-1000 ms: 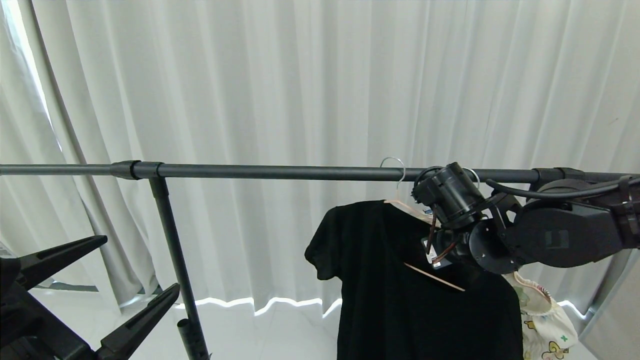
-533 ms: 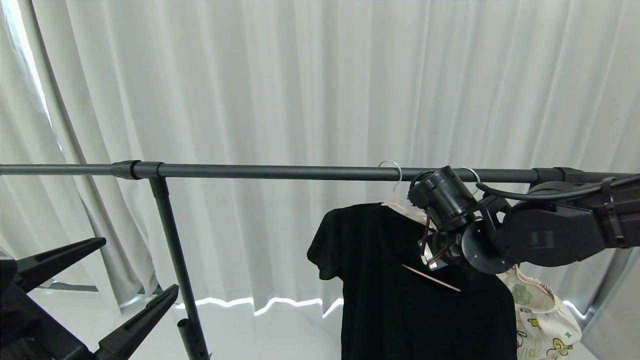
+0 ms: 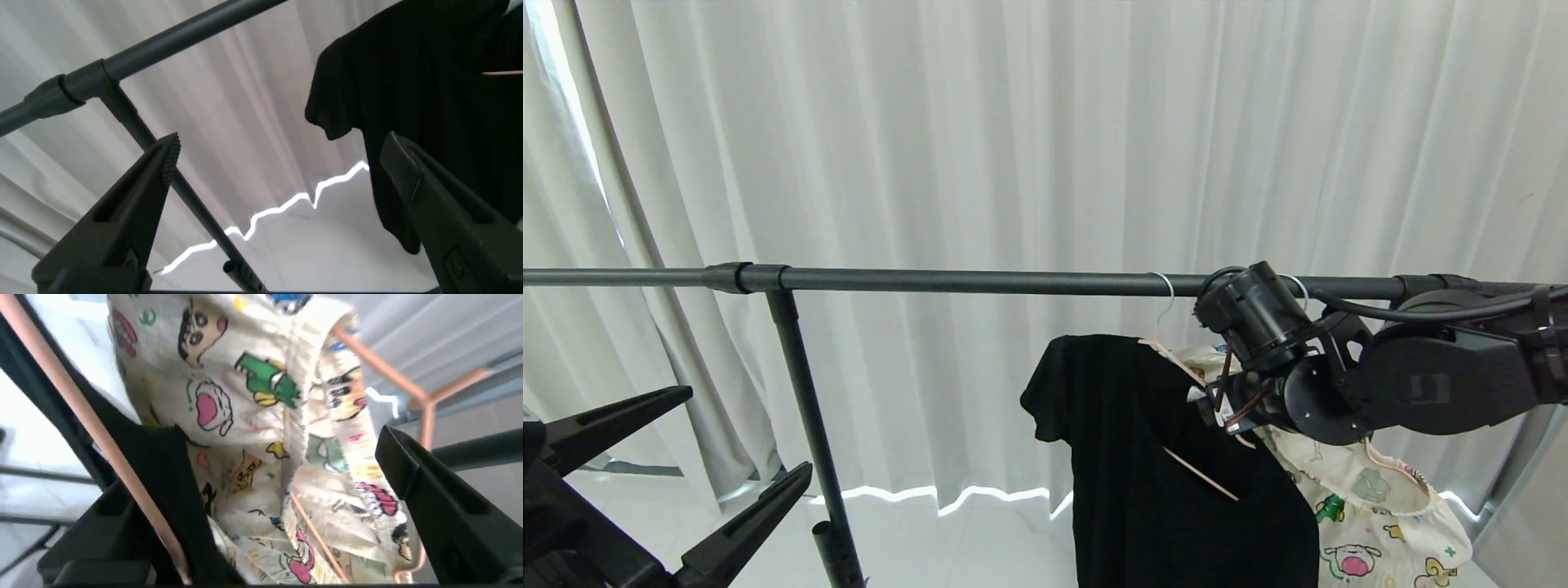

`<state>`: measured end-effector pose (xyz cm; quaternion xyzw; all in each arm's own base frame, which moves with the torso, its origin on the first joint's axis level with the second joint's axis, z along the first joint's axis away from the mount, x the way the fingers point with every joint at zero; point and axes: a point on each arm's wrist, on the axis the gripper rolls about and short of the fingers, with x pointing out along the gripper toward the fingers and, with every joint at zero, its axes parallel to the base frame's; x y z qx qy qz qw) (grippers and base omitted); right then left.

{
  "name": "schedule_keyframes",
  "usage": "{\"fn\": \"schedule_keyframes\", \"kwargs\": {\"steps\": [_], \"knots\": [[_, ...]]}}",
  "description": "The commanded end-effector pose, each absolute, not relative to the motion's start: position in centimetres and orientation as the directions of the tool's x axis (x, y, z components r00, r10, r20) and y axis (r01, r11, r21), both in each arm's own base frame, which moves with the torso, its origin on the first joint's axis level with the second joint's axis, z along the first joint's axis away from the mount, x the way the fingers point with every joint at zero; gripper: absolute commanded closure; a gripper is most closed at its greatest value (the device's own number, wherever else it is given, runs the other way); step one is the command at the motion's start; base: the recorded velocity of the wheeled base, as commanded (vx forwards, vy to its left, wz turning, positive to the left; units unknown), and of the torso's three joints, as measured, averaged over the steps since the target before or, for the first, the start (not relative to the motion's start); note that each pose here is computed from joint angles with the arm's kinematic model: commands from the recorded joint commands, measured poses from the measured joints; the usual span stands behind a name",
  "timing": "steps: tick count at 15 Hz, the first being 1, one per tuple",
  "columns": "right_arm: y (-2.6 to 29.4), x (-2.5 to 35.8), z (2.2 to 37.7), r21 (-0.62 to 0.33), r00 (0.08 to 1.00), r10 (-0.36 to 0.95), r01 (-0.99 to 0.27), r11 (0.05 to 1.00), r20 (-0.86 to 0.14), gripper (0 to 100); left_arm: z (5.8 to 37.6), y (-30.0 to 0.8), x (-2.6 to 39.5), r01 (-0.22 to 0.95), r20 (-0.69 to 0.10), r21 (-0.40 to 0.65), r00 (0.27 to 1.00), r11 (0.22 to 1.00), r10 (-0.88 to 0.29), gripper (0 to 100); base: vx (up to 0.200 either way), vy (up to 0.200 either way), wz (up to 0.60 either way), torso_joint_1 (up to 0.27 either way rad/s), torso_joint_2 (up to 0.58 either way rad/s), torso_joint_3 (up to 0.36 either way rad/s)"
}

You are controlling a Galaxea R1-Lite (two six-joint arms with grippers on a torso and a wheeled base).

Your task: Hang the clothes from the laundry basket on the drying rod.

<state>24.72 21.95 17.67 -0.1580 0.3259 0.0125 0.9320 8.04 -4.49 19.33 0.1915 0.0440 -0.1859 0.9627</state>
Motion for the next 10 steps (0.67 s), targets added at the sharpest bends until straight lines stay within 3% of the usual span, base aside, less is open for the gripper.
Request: {"fn": "schedule_keyframes", "kwargs": {"steps": [1, 10], "knots": [[21.8, 23.9, 19.2, -0.253, 0.812, -0.042, -0.131, 0.959, -0.582, 0, 19.4, -4.4, 8.1, 0.363, -0.154, 0.353, 0.932, 0.862, -0.329, 0, 0.000, 0.000, 0.00, 0.000, 0.00, 0.000], [19.6, 20.9, 25.1, -0.078, 0.884, 0.117, -0.169, 0.982, -0.452, 0, 20.1, -2.9, 8.7, 0.189, -0.127, 0.352, 0.980, 0.917, -0.153, 0, 0.000, 0.000, 0.00, 0.000, 0.00, 0.000]]}}
